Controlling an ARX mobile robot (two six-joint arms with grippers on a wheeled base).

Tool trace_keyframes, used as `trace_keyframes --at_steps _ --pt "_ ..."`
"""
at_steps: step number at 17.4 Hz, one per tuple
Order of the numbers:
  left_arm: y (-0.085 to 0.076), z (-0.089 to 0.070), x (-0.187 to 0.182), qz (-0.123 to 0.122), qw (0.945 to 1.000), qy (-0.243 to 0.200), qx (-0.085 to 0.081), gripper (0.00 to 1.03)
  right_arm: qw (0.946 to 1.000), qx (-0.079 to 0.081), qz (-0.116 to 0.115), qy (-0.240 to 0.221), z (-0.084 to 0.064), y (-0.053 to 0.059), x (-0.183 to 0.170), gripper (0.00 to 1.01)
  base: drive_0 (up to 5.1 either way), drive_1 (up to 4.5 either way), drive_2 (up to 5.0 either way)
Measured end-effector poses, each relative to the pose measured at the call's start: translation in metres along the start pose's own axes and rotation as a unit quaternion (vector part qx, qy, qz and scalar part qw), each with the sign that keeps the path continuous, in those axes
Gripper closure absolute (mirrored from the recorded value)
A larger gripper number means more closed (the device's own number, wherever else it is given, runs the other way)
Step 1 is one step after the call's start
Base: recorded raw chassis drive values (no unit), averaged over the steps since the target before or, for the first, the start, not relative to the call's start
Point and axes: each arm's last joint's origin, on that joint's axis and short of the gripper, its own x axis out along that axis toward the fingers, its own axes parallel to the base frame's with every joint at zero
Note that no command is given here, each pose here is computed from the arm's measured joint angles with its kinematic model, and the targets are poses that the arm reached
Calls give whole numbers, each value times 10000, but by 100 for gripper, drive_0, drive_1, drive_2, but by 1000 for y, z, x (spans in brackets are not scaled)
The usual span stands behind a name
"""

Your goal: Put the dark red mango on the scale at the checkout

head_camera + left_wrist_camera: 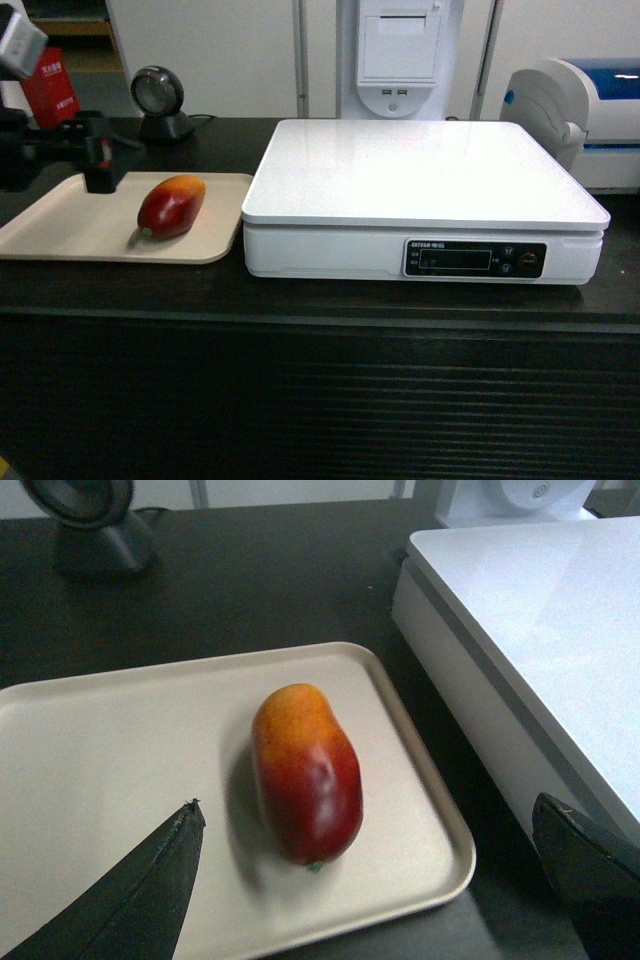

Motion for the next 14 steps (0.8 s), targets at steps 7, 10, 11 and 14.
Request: trace_keyframes --at_steps 7,10,11,14 --pt "25 4 87 -105 9964 717 -446 5 10000 -2 2 0 0 0 0 3 0 0 0" --pt "37 10 112 -177 9924 952 -763 5 10000 -2 0 -2 0 0 0 3 0 0 0" --pt "39 8 117 -190 9908 1060 -817 5 10000 -2 2 0 0 0 0 3 0 0 0" --pt "39 7 120 -198 9895 1152 -849 5 10000 -2 2 0 0 0 0 3 0 0 0"
